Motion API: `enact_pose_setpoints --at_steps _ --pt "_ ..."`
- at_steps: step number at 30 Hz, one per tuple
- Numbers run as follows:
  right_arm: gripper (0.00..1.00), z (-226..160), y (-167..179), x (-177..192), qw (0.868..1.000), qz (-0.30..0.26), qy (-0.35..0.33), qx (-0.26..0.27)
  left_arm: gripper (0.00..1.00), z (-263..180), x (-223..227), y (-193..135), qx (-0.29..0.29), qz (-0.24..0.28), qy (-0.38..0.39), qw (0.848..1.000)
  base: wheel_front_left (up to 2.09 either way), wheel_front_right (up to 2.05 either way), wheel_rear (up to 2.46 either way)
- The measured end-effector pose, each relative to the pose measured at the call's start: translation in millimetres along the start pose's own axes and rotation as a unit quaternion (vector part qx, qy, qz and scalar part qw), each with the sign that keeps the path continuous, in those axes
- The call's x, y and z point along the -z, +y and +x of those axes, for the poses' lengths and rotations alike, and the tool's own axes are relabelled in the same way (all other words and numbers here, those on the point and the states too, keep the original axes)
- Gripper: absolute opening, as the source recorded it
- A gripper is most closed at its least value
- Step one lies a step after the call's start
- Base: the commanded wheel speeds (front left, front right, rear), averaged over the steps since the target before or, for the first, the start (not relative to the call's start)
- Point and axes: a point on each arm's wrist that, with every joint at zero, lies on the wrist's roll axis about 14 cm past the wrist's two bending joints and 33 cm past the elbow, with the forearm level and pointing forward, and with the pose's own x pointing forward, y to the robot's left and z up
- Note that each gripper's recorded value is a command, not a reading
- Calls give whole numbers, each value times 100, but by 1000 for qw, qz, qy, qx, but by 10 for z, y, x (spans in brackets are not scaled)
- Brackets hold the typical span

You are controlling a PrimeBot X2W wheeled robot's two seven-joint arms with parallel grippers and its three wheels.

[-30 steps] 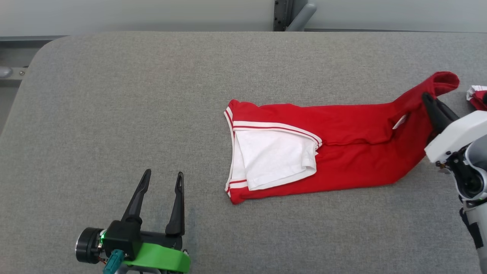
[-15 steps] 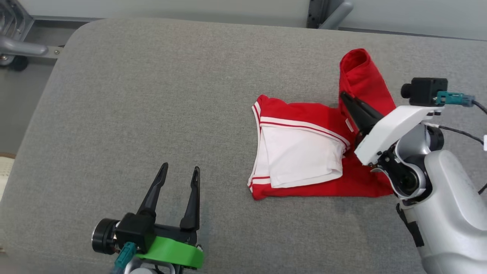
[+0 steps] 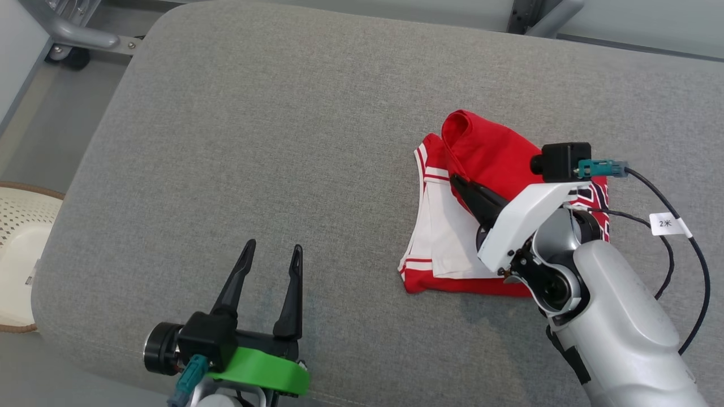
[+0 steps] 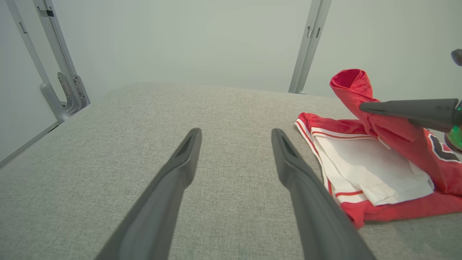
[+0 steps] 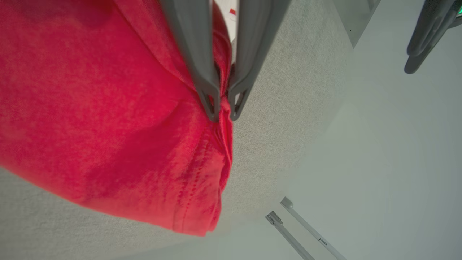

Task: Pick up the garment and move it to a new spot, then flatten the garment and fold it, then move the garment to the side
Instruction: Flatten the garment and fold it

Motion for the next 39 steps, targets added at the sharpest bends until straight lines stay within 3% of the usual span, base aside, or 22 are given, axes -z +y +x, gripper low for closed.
enact_pose_setpoints --at_steps 13,14,15,21,29,39 --pt "0 85 216 277 999 15 31 -18 100 -10 -4 -47 8 0 -1 1000 0 0 0" --pt "64 84 203 296 999 17 32 -15 100 -13 -3 -53 9 0 -1 1000 0 0 0" --pt "100 82 199 283 999 24 26 -14 100 -14 -2 -57 10 0 0 1000 0 0 0" --pt "100 -9 237 -19 998 48 -37 -19 100 -46 25 -93 15 -3 3 1000 0 0 0" --pt "100 -638 -317 -530 982 19 -177 61 100 -16 -80 -133 17 -2 -16 1000 0 0 0" --pt "100 -1478 -857 -470 948 -100 -246 177 100 56 -67 -274 28 -16 -15 999 0 0 0"
